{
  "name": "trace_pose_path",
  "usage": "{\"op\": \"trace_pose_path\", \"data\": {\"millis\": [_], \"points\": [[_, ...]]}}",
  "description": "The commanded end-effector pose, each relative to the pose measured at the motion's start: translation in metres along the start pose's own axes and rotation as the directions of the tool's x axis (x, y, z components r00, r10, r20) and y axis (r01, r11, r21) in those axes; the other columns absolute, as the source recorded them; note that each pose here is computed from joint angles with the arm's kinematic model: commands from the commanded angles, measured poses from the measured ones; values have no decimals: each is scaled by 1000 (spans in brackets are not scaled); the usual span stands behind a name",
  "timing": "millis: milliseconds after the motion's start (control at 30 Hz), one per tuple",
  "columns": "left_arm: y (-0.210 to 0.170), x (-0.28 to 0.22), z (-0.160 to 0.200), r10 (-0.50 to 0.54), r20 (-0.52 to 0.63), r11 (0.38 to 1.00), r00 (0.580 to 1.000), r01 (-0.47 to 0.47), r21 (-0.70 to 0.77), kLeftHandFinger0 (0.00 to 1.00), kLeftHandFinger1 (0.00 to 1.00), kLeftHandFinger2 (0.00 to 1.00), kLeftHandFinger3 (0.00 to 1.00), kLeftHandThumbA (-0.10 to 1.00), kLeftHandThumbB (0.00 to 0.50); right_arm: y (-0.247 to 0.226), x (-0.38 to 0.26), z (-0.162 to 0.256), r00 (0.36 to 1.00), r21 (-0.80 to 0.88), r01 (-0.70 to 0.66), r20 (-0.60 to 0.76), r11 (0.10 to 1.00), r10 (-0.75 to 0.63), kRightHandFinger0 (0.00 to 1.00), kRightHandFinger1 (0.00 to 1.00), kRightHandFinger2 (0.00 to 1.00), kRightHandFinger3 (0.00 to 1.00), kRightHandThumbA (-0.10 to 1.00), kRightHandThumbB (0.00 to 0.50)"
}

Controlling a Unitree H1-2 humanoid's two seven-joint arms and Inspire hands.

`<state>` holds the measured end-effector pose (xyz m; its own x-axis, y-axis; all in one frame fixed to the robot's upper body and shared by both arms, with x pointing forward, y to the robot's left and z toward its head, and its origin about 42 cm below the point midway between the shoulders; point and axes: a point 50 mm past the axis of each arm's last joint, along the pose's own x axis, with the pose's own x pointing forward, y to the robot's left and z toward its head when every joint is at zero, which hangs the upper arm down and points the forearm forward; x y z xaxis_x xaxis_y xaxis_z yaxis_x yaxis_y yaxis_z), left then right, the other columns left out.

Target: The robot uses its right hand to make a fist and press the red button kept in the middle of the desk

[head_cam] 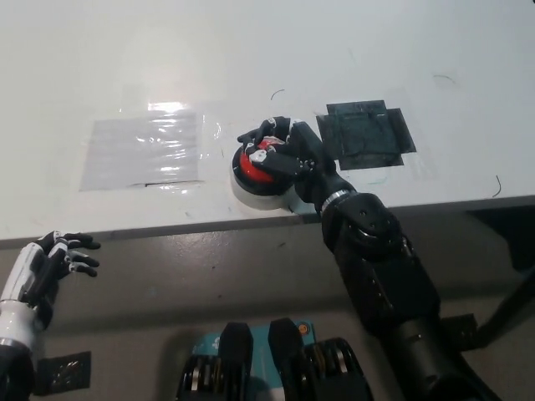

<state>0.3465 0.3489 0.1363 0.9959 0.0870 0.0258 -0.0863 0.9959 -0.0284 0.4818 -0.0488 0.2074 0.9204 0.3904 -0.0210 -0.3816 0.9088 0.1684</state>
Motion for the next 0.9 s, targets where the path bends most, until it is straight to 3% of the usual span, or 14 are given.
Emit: {"op": "trace_pose_path", "data": {"millis": [0,100,267,367,467,500,567,667,733,867], "points": [[8,7,15,-6,70,1000,998,6,8,360,354,428,525,625,74,1,-5,-22,998,1,-10,-59,1000,10,0,25,301,244,483,45],[9,7,17,5,51,999,999,-7,41,409,394,482,586,653,90,-3,-9,-37,996,-8,0,-87,1000,-1,0,47,328,265,456,28],[9,7,18,1,51,999,999,-3,43,489,458,545,625,663,76,-2,-8,-42,995,-19,-18,-94,1000,16,0,45,319,257,515,73],[9,6,18,-5,49,999,999,4,36,458,436,521,609,649,66,-1,-9,-45,994,-20,-14,-109,1000,11,0,35,298,235,530,82],[9,7,19,-14,58,999,998,11,53,492,463,550,634,665,58,0,-8,-45,994,-27,-24,-103,999,21,0,23,274,195,531,76],[10,7,17,-11,61,999,998,8,48,477,448,529,611,663,73,1,-8,-44,995,-27,-26,-100,999,23,0,22,274,192,525,67],[10,9,16,-14,70,999,997,10,50,485,451,521,585,658,66,2,-7,-41,995,-29,-21,-100,999,18,0,17,270,182,542,91],[9,8,17,0,53,999,999,-3,46,462,435,510,594,659,69,3,-4,-34,996,-28,-26,-89,999,24,0,12,271,183,536,68],[8,4,15,0,50,1000,999,-1,20,415,399,478,566,612,64,7,-3,-28,996,-22,-30,-83,999,28,0,1,270,182,527,72],[10,2,14,-10,50,999,999,8,40,425,401,482,574,641,56,17,2,-10,997,-26,-51,-54,998,49,0,15,287,188,528,82]]}}
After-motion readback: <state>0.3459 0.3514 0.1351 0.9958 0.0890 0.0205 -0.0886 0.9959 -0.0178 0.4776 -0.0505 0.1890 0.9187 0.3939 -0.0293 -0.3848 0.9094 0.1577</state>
